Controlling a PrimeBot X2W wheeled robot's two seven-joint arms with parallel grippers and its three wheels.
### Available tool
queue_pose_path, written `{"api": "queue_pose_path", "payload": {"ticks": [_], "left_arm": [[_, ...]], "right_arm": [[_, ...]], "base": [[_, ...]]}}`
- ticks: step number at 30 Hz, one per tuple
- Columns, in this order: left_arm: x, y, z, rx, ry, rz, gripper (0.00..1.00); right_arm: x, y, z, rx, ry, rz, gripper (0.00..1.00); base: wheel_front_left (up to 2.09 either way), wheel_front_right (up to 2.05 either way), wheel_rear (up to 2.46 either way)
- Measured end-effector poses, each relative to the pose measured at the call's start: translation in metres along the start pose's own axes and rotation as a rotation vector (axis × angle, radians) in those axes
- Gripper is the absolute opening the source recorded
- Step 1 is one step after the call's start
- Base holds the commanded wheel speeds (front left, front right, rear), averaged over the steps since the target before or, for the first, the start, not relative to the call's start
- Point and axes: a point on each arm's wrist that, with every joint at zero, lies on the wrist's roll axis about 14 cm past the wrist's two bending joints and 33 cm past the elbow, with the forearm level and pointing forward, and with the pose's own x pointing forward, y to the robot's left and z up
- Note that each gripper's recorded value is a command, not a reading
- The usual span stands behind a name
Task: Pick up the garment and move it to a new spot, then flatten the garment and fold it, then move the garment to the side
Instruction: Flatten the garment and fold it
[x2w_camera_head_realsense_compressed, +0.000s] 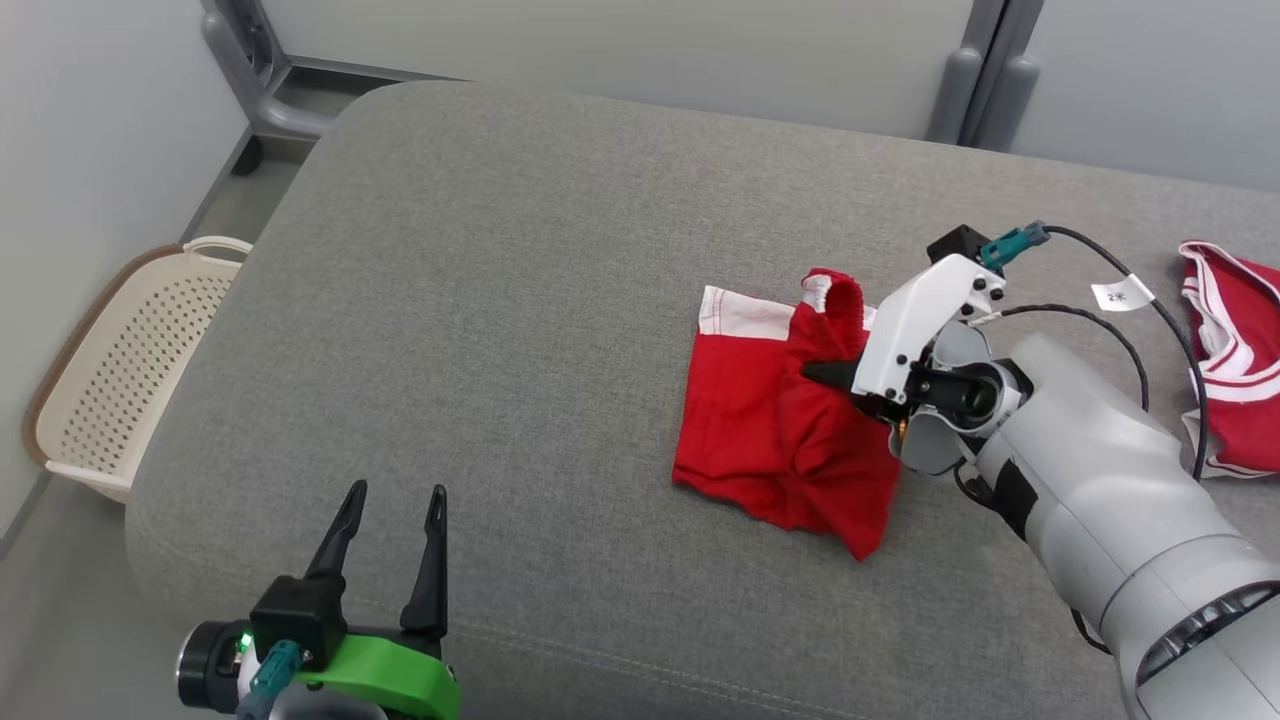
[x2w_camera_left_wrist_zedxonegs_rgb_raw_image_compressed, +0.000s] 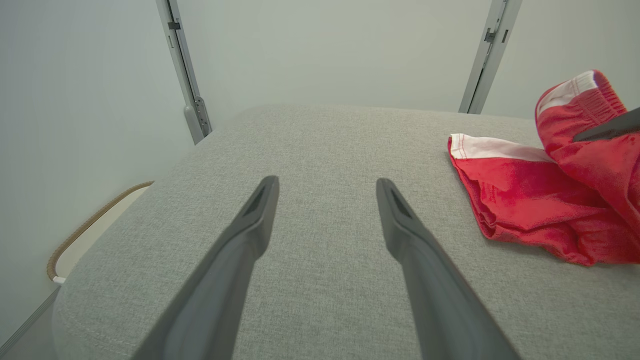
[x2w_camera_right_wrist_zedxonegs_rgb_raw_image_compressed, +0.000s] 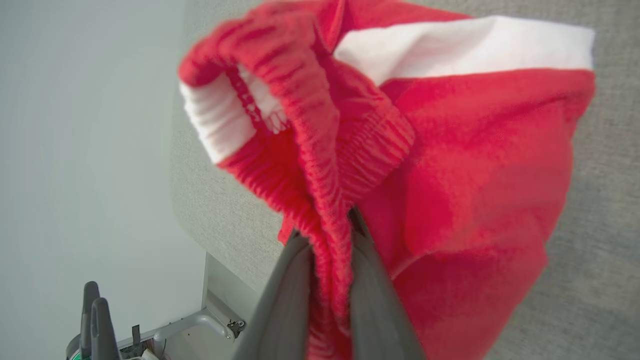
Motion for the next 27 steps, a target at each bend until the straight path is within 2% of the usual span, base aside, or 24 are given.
{"api": "queue_pose_path", "payload": {"ticks": [13, 14, 15, 16, 22, 27], "left_arm": [[-0.004, 0.002, -0.001, -0.02, 0.004, 0.024, 1.0], [-0.004, 0.002, -0.001, -0.021, 0.004, 0.024, 1.0], [-0.003, 0.002, -0.001, -0.02, 0.005, 0.027, 1.0], [-0.003, 0.002, -0.001, -0.019, 0.006, 0.028, 1.0], [0.0, 0.002, -0.001, -0.018, 0.005, 0.026, 1.0], [0.003, 0.001, 0.002, -0.009, -0.006, 0.017, 1.0]], "right_arm": [[0.018, 0.002, -0.004, -0.018, 0.007, -0.035, 0.0], [0.019, 0.002, -0.004, -0.018, 0.007, -0.036, 0.23], [0.019, 0.002, -0.004, -0.019, 0.004, -0.036, 0.86], [0.019, 0.002, -0.003, -0.018, -0.003, -0.035, 1.0], [0.012, 0.01, 0.01, 0.001, -0.055, 0.008, 1.0], [-0.004, 0.009, 0.028, 0.003, -0.159, 0.046, 1.0]], "base": [[0.0, 0.0, 0.0], [0.0, 0.0, 0.0], [0.0, 0.0, 0.0], [0.0, 0.0, 0.0], [0.0, 0.0, 0.0], [0.0, 0.0, 0.0]]}}
